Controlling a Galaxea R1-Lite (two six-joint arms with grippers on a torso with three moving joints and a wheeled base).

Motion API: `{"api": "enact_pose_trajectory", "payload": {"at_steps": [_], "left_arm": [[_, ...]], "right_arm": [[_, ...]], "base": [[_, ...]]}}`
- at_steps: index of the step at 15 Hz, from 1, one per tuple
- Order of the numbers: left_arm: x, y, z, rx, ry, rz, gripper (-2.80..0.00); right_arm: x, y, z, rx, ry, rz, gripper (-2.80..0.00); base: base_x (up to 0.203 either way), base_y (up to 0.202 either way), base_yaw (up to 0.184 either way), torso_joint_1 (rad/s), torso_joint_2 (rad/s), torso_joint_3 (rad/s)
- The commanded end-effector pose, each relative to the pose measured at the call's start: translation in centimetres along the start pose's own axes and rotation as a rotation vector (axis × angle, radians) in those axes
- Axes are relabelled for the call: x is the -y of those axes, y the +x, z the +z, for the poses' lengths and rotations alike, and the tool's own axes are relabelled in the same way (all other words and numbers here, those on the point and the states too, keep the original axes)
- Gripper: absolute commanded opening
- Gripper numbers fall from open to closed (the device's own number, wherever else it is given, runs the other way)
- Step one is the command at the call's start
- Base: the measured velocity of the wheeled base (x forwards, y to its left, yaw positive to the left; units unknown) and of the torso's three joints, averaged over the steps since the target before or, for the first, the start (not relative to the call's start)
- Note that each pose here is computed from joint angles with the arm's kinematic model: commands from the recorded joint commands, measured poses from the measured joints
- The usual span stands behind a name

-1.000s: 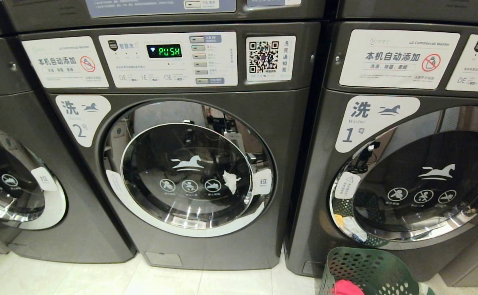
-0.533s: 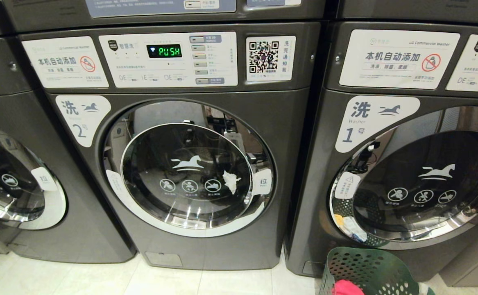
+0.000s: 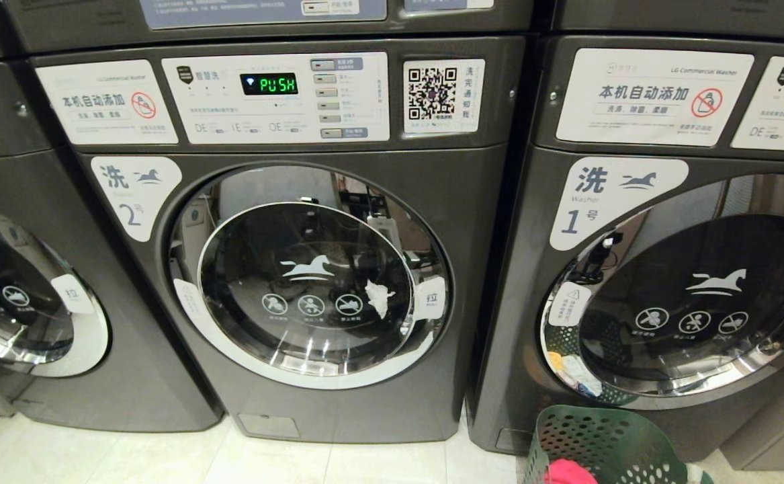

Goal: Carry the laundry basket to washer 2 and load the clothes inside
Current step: Open the lid of the washing machine

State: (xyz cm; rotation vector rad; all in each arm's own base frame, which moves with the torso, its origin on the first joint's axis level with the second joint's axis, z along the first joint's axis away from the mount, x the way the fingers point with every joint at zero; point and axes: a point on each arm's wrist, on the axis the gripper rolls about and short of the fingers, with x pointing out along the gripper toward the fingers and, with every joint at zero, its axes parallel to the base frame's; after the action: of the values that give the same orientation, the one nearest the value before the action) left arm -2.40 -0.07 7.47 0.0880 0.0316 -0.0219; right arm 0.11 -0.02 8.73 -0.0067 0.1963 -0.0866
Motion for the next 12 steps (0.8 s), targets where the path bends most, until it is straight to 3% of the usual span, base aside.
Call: {"api": "enact_pose_trajectory", "payload": {"at_steps": [1, 12], "left_arm": [[0.0, 0.02, -0.02, -0.003, 0.0, 0.0, -2.8], [0.0, 0.02, -0.03, -0.003, 0.0, 0.0, -2.8]], "right_arm": [[-0.01, 0.2, -0.95, -0.034, 0.001, -0.003, -2.8], [-0.01, 0.2, -0.95, -0.034, 0.002, -0.003, -2.8]], "base": [[0.0, 0.0, 0.0, 0.0, 0.0, 0.0], [0.0, 0.0, 0.0, 0.0, 0.0, 0.0]]}}
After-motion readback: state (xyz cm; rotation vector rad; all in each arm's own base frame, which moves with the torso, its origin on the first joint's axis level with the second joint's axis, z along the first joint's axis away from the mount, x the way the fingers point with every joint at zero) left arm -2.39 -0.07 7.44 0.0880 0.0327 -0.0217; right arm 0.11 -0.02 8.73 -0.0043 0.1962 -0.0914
